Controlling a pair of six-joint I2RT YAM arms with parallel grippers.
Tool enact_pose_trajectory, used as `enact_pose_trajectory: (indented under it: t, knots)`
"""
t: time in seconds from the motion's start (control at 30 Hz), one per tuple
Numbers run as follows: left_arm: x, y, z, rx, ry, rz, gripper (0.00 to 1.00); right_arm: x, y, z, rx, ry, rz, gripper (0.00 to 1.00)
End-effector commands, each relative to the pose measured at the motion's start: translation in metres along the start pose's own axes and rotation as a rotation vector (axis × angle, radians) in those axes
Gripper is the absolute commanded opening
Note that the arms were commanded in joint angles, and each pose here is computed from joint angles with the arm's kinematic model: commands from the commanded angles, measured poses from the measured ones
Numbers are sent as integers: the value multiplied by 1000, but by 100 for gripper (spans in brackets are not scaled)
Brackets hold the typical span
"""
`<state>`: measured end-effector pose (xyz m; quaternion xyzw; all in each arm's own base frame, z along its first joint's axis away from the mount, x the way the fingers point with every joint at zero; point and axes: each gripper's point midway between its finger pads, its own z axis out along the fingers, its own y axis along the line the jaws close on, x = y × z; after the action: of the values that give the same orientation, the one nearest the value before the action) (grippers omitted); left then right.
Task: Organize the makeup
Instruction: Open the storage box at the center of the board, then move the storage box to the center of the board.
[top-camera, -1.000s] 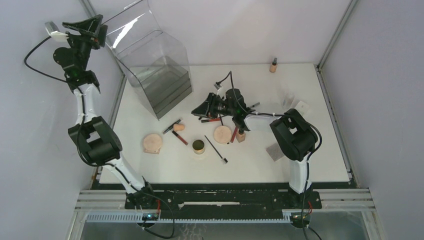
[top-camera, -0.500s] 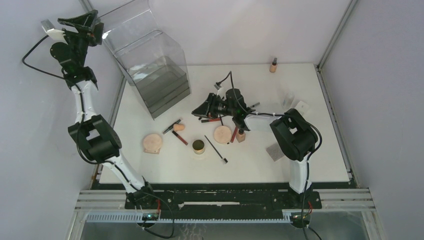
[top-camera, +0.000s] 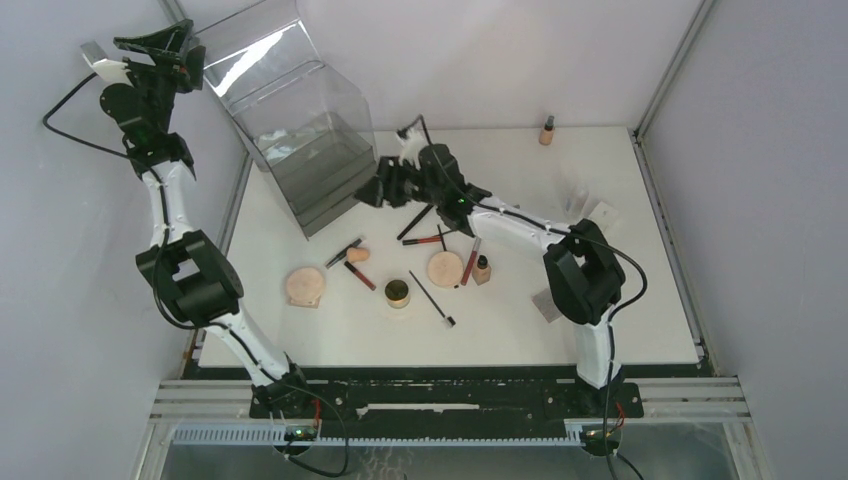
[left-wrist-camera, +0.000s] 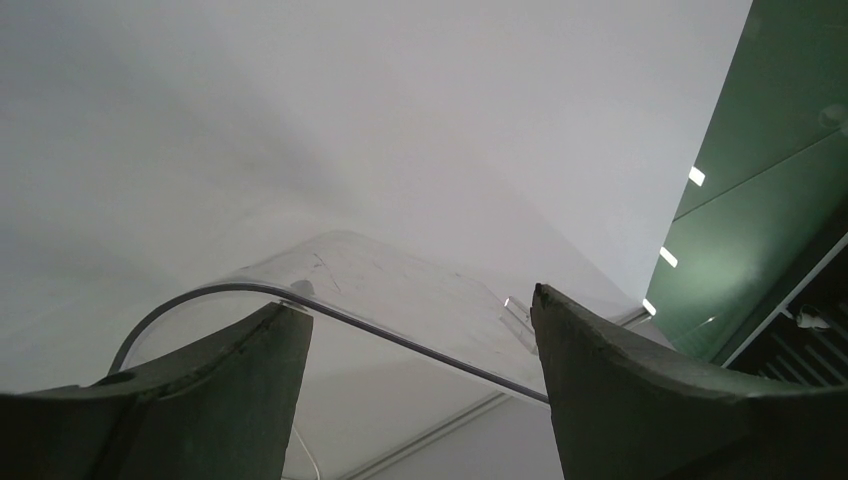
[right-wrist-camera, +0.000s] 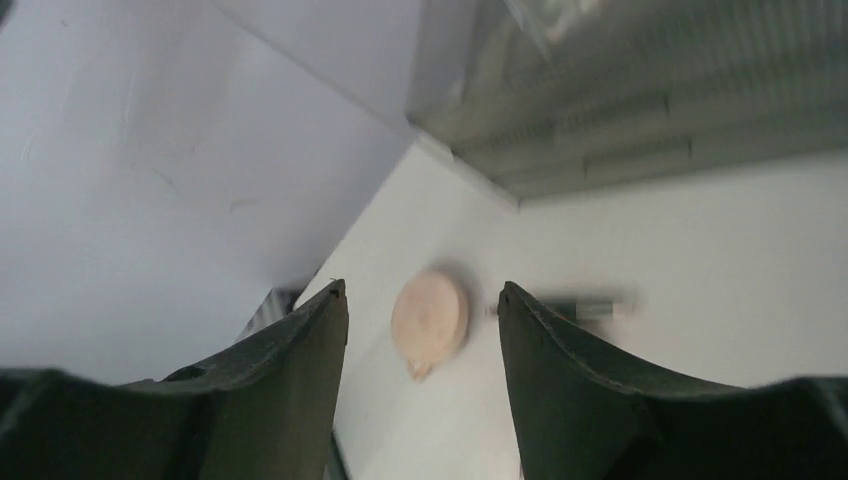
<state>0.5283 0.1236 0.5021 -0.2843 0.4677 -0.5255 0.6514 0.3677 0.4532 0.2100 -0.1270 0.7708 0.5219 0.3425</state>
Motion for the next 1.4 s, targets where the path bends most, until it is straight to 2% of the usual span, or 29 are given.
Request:
enact_pose_trajectory:
  t: [0.0,0.17,0.3,0.5,0.63,0.67,0.77,1.0,1.27,1.37]
  knots:
    - [-22,-76,-9,139,-92,151,83,-56,13,19,130,-138,-350,65]
    - [-18,-73,-12,126,-80,153,84,-118,-2,29,291,-281,-497,73]
    - [-17,-67,-12,114,-76,152,84,-150,-15,33,335,-341,-528,79]
    - [-17,-59,-9,109,-70,136,84,-178,-44,49,330,-340,-530,79]
    - [-18,-59,-7,113,-66,133,84,-195,-50,57,297,-390,-546,78]
    - [-17,-59,-7,113,-63,133,84,-200,-52,57,281,-406,-539,77]
    - [-18,-58,-6,113,-57,132,84,-207,-56,62,221,-433,-538,63]
    - [-16,-55,-7,107,-53,127,83,-208,-41,74,117,-467,-650,58]
    - [-14,-56,-12,100,-56,124,84,-218,-30,81,85,-575,-637,28]
    - [-13,-55,-13,97,-58,122,84,-217,-25,84,76,-598,-631,20]
